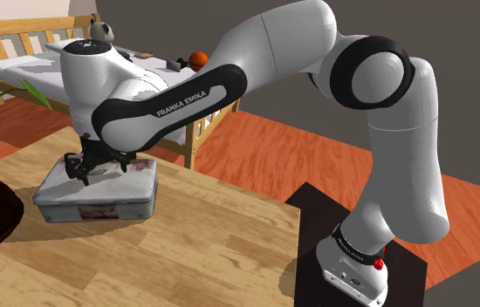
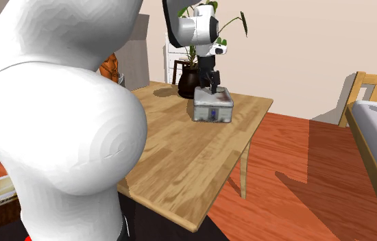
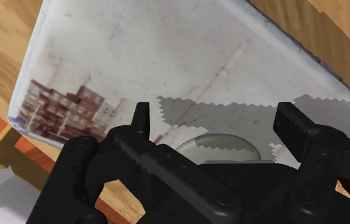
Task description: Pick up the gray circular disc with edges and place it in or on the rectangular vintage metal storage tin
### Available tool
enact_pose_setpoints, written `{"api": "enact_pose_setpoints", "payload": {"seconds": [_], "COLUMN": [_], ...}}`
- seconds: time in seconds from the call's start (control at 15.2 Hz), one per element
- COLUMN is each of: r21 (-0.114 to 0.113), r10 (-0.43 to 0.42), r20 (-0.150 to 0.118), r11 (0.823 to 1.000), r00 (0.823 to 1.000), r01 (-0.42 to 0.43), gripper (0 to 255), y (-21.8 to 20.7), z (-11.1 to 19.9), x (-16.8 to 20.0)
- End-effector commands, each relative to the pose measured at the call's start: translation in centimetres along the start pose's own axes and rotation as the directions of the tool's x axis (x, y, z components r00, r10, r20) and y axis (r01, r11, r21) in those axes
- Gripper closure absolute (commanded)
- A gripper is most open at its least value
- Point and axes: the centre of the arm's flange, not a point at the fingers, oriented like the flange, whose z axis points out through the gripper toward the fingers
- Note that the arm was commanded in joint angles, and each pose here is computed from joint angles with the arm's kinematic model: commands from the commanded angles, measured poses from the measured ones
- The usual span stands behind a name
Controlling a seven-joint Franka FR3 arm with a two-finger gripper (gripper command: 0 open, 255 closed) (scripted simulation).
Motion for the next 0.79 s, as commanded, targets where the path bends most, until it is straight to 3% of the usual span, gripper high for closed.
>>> {"api": "enact_pose_setpoints", "payload": {"seconds": [0.0, 0.2, 0.73], "r21": [0.0, 0.0, 0.0], "r10": [0.0, 0.0, 0.0], "r20": [0.0, 0.0, 0.0], "r11": [1.0, 1.0, 1.0], "r00": [1.0, 1.0, 1.0], "r01": [0.0, 0.0, 0.0], "gripper": [0, 0, 0], "y": [0.0, 0.0, 0.0], "z": [-1.3, -4.9, -4.9], "x": [0.0, 0.0, 0.0]}}
